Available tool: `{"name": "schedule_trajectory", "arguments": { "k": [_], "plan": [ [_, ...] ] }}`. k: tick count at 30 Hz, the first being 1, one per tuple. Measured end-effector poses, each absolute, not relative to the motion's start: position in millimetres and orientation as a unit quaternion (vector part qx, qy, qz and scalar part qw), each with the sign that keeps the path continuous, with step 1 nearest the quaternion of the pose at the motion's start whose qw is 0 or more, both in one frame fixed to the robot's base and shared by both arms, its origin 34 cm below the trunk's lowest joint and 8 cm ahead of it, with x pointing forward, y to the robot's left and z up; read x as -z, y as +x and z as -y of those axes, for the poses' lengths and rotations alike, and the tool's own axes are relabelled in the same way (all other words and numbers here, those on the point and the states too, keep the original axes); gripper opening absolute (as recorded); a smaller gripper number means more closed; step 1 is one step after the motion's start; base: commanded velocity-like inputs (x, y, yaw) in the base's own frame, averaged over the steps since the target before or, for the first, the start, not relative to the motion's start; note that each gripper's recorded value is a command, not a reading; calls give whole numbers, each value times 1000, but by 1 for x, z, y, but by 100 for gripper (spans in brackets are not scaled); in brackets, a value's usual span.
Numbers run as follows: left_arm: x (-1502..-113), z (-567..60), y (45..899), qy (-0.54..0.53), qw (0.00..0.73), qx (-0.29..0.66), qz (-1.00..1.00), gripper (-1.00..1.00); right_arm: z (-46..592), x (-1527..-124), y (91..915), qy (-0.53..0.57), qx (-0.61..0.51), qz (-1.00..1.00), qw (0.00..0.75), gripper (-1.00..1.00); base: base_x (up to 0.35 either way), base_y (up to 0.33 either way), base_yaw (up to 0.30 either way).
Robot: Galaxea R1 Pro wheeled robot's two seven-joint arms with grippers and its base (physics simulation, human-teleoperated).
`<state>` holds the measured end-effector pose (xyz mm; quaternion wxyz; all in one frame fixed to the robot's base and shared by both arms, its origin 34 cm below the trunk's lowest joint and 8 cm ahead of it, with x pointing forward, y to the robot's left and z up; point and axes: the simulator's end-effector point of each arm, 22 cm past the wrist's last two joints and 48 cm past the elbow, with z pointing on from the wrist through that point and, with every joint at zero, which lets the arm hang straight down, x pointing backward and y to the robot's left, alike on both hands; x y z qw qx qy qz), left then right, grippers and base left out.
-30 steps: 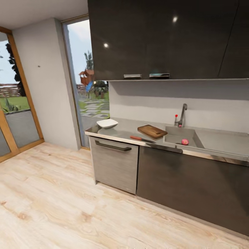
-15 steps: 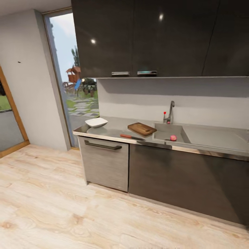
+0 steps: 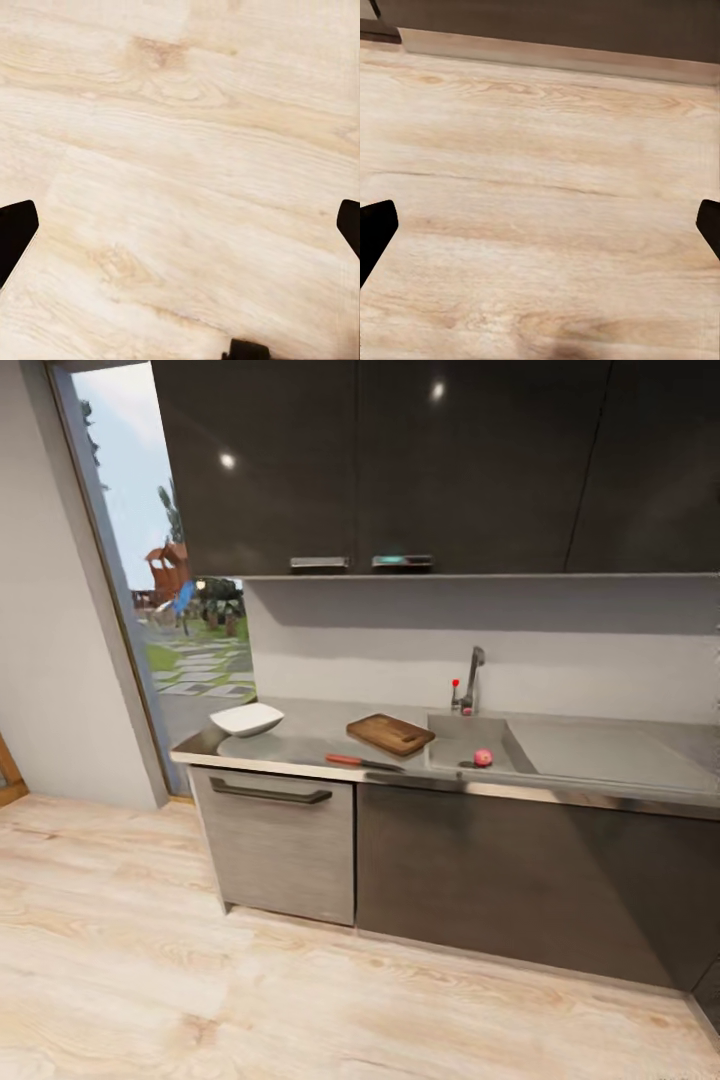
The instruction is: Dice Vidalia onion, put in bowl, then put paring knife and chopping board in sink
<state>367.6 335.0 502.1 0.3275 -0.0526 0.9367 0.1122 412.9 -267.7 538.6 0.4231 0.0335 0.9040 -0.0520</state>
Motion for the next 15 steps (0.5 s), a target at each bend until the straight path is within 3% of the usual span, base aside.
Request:
{"name": "schedule_trajectory", "arguments": {
  "k": [11, 15],
  "plan": [
    [-499, -335, 363, -51, 321, -112, -939, 100, 268, -535, 409, 33, 52, -907, 417, 100, 236, 192, -200],
    [-498, -335, 362, -52, 319, -113, -940, 100, 268, -534, 408, 33, 52, -908, 415, 100, 109, 197, -198]
  ]
}}
